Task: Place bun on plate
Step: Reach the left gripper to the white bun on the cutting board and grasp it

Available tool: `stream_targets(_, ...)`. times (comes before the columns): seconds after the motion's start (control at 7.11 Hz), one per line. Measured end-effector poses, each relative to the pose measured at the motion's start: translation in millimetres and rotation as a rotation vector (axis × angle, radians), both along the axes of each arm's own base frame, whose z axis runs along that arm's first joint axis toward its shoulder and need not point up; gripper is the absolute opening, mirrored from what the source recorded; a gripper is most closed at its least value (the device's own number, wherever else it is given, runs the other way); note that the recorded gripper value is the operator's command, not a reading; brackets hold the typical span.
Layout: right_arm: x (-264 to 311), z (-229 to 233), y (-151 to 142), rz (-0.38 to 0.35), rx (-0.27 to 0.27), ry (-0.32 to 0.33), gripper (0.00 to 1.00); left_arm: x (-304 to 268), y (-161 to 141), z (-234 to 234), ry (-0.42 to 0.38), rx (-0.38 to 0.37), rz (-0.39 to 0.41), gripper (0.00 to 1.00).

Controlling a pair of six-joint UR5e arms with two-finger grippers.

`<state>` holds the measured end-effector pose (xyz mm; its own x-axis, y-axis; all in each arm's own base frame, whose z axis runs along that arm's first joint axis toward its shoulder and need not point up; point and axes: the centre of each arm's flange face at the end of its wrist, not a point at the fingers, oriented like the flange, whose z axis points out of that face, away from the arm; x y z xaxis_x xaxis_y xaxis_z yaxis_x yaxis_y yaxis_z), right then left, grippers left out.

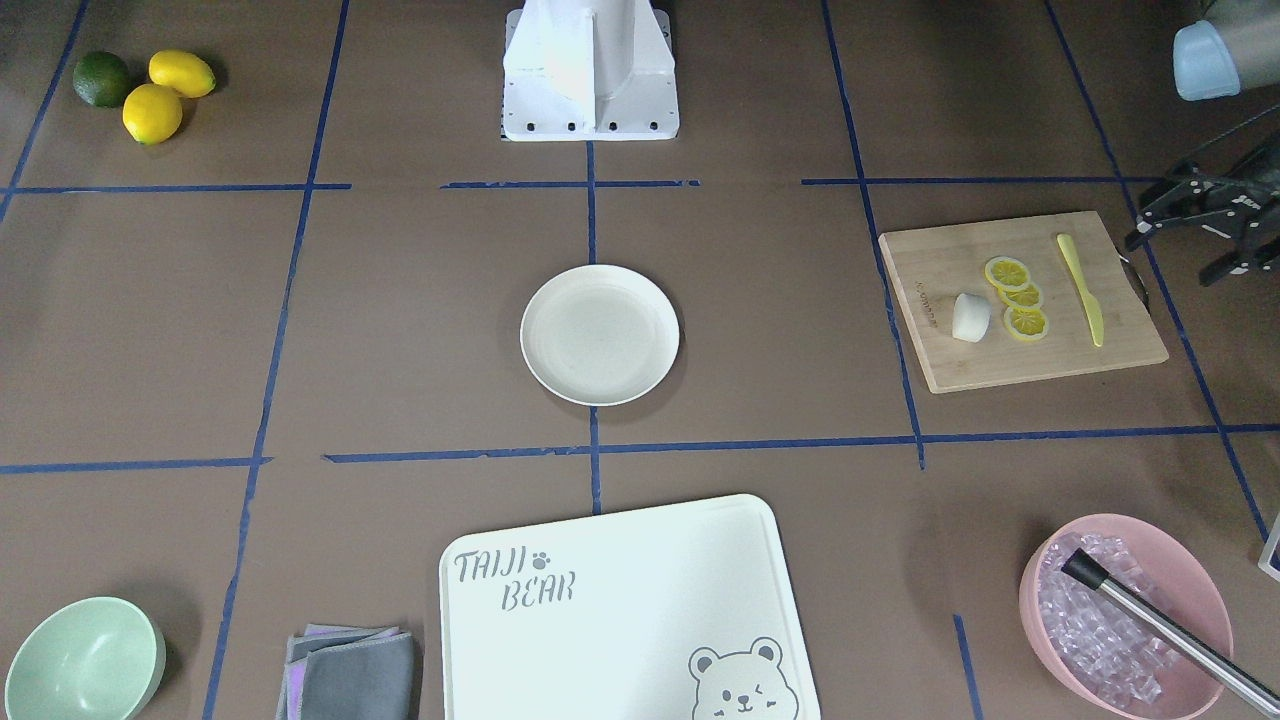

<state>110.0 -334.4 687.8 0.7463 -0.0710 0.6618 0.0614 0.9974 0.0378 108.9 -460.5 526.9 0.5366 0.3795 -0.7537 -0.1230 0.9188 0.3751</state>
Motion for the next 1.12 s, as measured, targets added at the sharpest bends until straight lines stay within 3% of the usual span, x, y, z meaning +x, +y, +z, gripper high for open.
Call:
stream_targets(0.56, 0, 0, 0, 0.002, 0.000, 0.000, 1.00, 148, 16, -27, -0.080, -0.064, -0.076, 1.00)
stream_targets(0.98, 1, 0, -1, 0.002, -0.001, 0.002, 1.00, 195, 25, -16, -0.137, -0.051, -0.068, 1.00)
stream_targets(1.12, 1, 0, -1, 0.002, -0.001, 0.002, 1.00, 201, 26, -12, -0.145, -0.051, -0.061, 0.93)
